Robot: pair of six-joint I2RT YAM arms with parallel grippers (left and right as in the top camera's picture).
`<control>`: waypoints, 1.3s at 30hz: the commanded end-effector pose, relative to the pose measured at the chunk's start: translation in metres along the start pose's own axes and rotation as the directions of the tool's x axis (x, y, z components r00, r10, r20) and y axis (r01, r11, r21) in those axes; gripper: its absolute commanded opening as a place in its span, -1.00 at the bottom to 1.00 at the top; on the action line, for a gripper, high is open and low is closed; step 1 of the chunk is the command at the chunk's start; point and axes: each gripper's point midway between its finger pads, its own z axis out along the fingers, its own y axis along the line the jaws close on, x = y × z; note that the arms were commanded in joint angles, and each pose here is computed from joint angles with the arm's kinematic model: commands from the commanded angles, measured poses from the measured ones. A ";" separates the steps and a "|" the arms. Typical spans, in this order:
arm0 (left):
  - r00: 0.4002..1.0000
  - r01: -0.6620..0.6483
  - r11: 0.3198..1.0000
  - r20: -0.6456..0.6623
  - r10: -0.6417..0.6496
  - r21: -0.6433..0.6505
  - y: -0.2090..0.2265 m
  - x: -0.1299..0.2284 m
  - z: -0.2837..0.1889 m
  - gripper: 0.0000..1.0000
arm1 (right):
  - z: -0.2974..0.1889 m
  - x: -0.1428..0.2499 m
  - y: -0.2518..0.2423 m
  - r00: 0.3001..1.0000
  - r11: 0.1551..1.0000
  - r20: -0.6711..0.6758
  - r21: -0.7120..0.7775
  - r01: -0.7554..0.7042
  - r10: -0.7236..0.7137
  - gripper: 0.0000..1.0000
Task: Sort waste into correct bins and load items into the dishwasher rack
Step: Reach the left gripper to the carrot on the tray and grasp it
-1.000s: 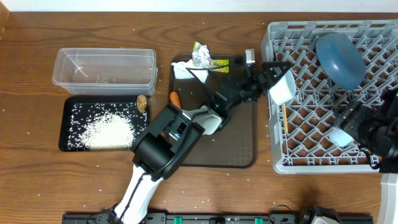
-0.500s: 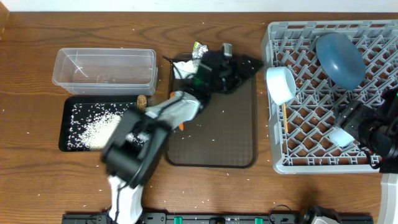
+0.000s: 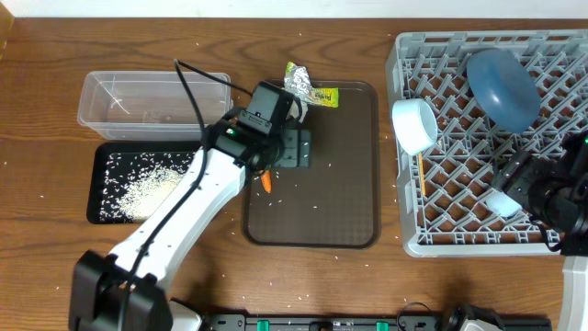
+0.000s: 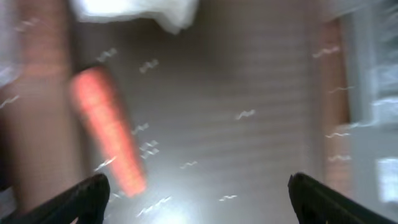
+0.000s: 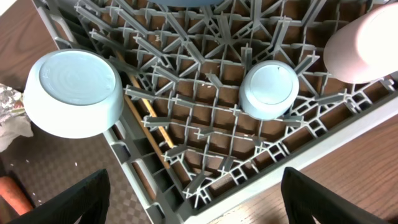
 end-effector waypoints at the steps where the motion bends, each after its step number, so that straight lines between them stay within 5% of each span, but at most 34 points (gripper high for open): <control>1: 1.000 0.007 0.973 0.014 -0.004 -0.231 0.044 0.004 0.016 0.79 | -0.004 -0.003 0.000 1.000 1.000 0.015 -0.002 0.008 -0.008 0.64; 16: 0.995 0.040 0.931 -0.069 -0.069 -0.362 0.068 0.022 0.094 0.43 | -0.004 -0.001 0.000 1.000 1.000 0.007 0.000 0.008 -0.008 0.64; 26: 0.984 0.046 0.963 -0.153 -0.089 -0.266 0.052 0.039 0.125 -0.04 | -0.004 -0.002 0.000 1.000 1.000 0.009 -0.001 0.008 -0.008 0.64; 34: 0.989 0.039 0.953 -0.126 -0.080 -0.302 0.061 0.034 0.129 -0.10 | -0.004 -0.002 0.000 1.000 1.000 0.008 -0.001 0.008 -0.008 0.64; 39: 0.991 0.039 0.955 -0.112 -0.075 -0.293 0.059 0.029 0.127 -0.42 | -0.004 -0.002 0.000 1.000 1.000 0.008 0.000 0.009 -0.009 0.64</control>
